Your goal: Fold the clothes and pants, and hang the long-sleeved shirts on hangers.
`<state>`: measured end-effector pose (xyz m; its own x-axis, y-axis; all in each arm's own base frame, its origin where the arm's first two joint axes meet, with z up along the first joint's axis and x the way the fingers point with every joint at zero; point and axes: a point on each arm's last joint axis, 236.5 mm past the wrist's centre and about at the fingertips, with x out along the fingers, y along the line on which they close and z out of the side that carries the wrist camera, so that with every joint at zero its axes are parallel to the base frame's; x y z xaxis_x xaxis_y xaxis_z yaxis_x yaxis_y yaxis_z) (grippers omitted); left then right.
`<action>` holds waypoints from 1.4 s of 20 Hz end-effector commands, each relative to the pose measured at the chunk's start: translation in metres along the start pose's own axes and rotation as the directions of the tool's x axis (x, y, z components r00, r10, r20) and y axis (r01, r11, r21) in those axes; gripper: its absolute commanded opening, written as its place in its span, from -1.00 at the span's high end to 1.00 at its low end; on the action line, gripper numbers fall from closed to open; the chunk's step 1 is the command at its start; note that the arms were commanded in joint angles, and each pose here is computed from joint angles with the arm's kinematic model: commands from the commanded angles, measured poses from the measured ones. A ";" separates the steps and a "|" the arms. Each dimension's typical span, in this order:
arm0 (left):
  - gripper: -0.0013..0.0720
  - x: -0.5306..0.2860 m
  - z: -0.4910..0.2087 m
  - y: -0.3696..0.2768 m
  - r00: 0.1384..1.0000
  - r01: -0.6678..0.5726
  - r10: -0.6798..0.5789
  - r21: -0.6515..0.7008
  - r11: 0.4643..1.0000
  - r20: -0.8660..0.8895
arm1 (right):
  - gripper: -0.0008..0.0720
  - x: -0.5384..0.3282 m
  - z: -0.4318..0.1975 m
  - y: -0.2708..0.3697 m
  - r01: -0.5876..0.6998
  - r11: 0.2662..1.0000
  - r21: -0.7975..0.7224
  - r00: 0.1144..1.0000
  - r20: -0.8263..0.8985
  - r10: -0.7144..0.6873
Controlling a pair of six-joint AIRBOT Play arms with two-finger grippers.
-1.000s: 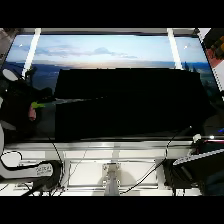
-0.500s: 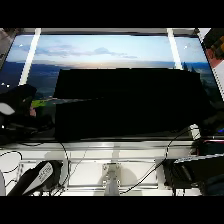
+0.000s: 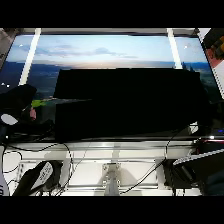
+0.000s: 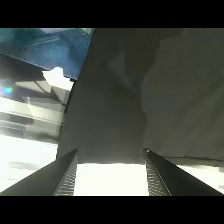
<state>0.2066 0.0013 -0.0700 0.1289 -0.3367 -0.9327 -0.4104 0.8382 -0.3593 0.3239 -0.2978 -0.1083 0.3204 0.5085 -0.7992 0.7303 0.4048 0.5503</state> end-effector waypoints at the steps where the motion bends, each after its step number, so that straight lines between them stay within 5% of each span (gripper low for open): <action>1: -0.34 0.001 0.004 -0.003 1.000 0.015 -0.014 -0.009 1.000 0.021 | 0.93 0.007 -0.007 0.012 0.002 0.998 -0.061 0.999 -0.044 -0.005; 6: -0.35 0.001 -0.007 -0.001 1.000 0.008 -0.005 0.111 0.994 -0.027 | 0.94 -0.011 -0.007 0.017 -0.025 0.998 -0.063 1.000 -0.020 0.024; 9: -0.35 -0.002 -0.012 0.034 0.989 -0.124 0.141 0.256 0.959 -0.049 | 0.94 -0.012 -0.005 0.024 -0.055 0.996 -0.065 0.998 -0.009 0.054; 12: -0.34 0.005 -0.016 0.031 0.989 -0.081 0.116 0.317 0.945 -0.091 | 0.94 -0.013 -0.003 0.035 -0.102 0.992 -0.068 0.995 -0.004 0.102; 21: -0.32 0.041 -0.035 0.029 0.957 0.044 0.032 0.252 0.967 -0.287 | 0.94 -0.015 -0.003 0.051 -0.168 0.983 -0.073 0.986 -0.001 0.168; 25: 0.87 0.053 -0.039 0.010 0.940 0.132 -0.070 0.167 0.977 -0.334 | 0.94 -0.015 -0.005 0.052 -0.171 0.982 -0.073 0.985 -0.010 0.171; 28: 0.96 0.041 -0.041 -0.030 0.915 0.299 -0.232 0.169 0.939 -0.330 | 0.94 -0.016 -0.008 0.053 -0.177 0.982 -0.073 0.984 -0.024 0.175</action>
<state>0.1771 -0.0253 -0.1165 -0.1284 -0.5186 -0.8453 -0.2032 0.8481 -0.4894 0.3531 -0.2808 -0.0672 0.4299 0.5780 -0.6936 0.6207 0.3686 0.6920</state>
